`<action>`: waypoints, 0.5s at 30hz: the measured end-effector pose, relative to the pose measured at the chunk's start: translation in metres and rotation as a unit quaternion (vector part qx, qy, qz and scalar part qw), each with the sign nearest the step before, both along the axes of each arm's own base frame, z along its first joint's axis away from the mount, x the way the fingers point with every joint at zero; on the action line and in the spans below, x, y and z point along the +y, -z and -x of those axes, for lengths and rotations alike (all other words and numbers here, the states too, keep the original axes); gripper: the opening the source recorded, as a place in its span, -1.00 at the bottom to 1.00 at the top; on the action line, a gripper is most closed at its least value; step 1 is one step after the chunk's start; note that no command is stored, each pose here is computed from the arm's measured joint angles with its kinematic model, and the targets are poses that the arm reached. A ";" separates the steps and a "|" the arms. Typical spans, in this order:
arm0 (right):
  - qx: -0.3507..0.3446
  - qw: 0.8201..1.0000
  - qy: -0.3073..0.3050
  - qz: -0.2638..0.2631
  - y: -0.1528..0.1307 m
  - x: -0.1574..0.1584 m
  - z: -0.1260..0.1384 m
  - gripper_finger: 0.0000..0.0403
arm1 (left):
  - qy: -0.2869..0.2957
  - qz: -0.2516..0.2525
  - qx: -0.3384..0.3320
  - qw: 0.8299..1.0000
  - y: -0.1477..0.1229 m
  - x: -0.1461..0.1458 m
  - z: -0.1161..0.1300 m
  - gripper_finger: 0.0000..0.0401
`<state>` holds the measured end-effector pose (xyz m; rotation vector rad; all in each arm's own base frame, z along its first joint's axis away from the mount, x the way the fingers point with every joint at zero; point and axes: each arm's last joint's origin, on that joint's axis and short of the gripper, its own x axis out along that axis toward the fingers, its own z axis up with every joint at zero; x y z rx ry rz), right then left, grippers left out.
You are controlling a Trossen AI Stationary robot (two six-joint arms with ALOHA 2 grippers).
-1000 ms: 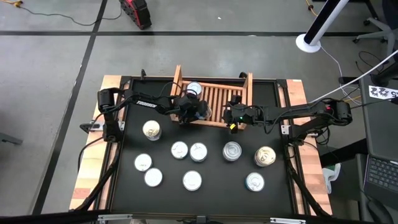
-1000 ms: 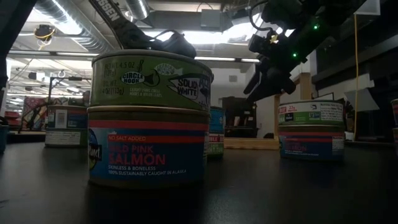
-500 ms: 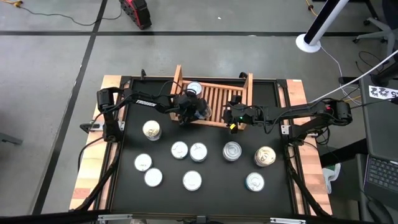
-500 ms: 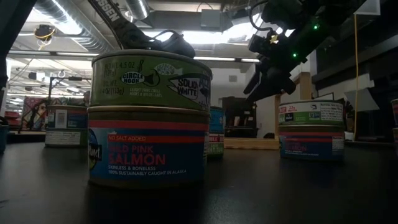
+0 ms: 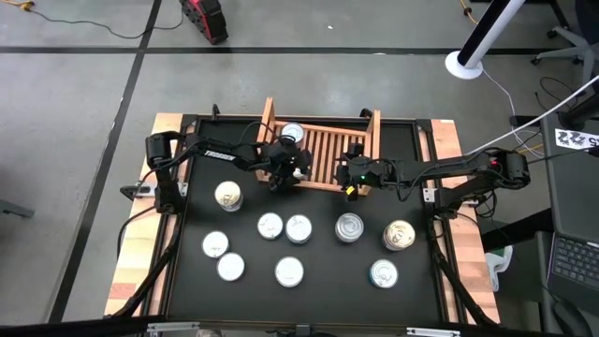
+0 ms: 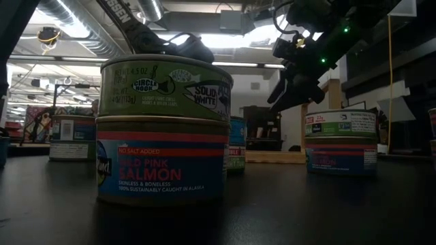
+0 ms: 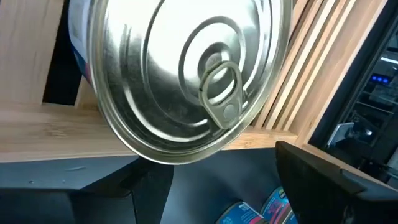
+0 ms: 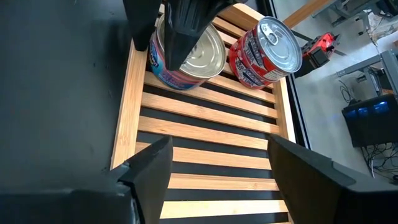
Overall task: Stack canned seafood by type on shelf
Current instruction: Put the blue tuna can on the shelf, then put the light blue tuna can on the shelf
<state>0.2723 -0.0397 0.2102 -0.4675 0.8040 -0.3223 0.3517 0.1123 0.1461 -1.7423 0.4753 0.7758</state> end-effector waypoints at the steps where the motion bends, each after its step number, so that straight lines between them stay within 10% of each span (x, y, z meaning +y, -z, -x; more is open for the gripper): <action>1: 0.000 1.000 0.000 0.000 0.000 0.000 0.000 0.30 | 0.003 0.001 -0.003 1.000 0.000 -0.001 0.000 0.33; 15: 0.000 1.000 0.000 0.000 0.000 0.000 0.000 0.30 | 0.140 -0.111 -0.084 0.980 -0.061 -0.035 0.004 0.33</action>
